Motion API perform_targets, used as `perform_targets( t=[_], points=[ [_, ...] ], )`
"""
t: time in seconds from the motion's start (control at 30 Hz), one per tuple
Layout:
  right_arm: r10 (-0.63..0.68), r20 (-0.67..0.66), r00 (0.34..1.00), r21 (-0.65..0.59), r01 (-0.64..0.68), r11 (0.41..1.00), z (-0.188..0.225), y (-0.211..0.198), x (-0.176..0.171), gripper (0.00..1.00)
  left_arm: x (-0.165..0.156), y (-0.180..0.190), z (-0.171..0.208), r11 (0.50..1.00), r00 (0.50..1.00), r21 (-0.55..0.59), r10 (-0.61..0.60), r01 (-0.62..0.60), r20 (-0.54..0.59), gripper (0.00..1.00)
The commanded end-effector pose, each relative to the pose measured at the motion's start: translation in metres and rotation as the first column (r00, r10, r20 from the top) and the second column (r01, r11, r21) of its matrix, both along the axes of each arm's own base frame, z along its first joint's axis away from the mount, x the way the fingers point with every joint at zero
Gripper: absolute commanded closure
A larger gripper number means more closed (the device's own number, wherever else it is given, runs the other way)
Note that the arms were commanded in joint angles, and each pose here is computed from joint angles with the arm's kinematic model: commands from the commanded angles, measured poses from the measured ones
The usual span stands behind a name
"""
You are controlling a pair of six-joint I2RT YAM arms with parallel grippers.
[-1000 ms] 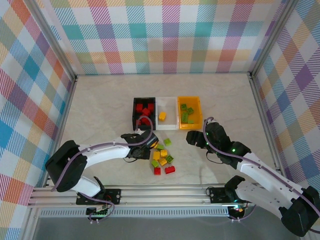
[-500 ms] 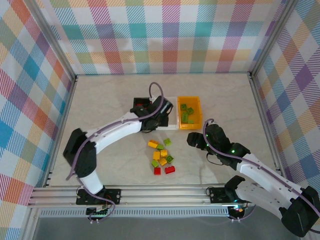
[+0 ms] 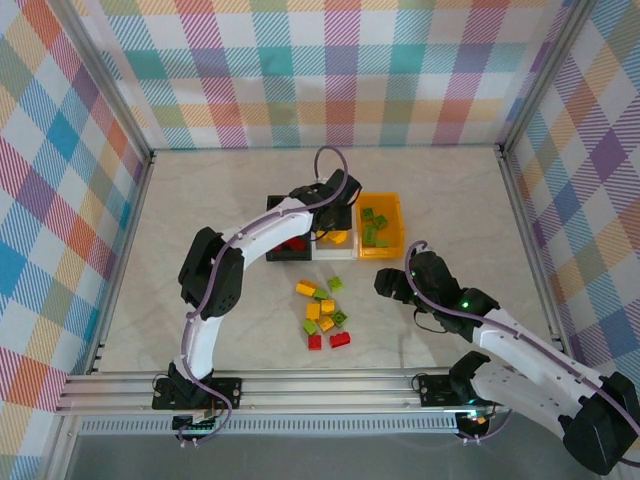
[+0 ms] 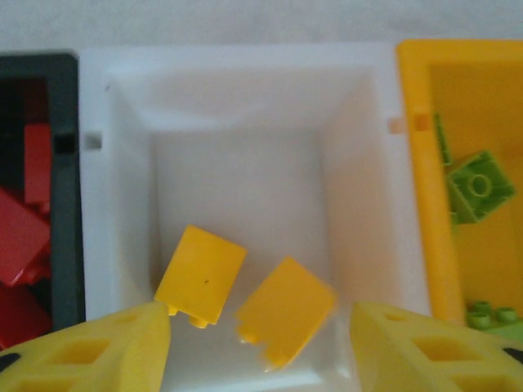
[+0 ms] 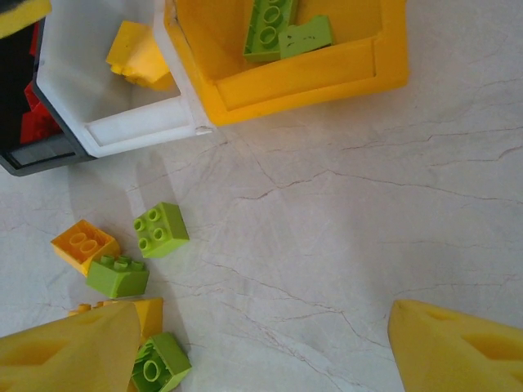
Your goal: Sort the legos into containers by color
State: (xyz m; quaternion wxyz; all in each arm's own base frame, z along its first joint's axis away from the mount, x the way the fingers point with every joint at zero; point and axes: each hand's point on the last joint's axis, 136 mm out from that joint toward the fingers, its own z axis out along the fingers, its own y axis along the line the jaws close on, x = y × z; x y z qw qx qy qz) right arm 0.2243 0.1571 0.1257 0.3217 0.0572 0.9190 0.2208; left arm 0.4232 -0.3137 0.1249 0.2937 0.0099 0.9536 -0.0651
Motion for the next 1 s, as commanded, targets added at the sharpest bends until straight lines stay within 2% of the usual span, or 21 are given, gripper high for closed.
perform_targets(
  t=[0.0,0.1,0.27,0.37,0.5,0.67,0.97],
  points=[
    [0.012,-0.006,1.000,0.005,-0.012,1.000,-0.001,-0.001,-0.006,0.20,-0.007,0.002,0.015,1.000,1.000,-0.019,-0.011,0.011,-0.011,0.30],
    [0.008,-0.002,1.000,0.008,-0.008,1.000,-0.001,-0.002,-0.007,0.20,-0.023,0.005,0.035,0.997,1.000,-0.073,-0.026,0.027,0.014,0.28],
    [0.016,-0.010,1.000,0.021,-0.016,1.000,-0.003,0.001,-0.008,0.19,-0.074,0.023,0.049,0.991,0.998,-0.118,-0.055,0.059,0.038,0.20],
    [0.024,-0.015,1.000,0.033,-0.023,0.999,-0.006,0.003,-0.009,0.19,-0.109,0.044,0.041,0.985,0.998,-0.162,-0.051,0.055,0.030,0.15],
    [0.031,-0.025,0.999,0.042,-0.030,0.999,-0.012,0.006,-0.010,0.20,-0.144,0.074,0.010,0.982,0.999,-0.185,-0.046,0.045,0.000,0.13],
    [0.035,-0.037,0.999,0.039,-0.034,0.999,-0.017,0.007,-0.011,0.19,-0.157,0.076,-0.031,0.982,0.994,-0.168,-0.099,0.090,-0.048,0.10],
    [0.021,-0.023,1.000,0.026,-0.021,0.999,-0.011,-0.001,-0.013,0.19,-0.151,0.070,-0.068,0.987,0.990,-0.129,-0.107,0.095,-0.089,0.11]
  ],
)
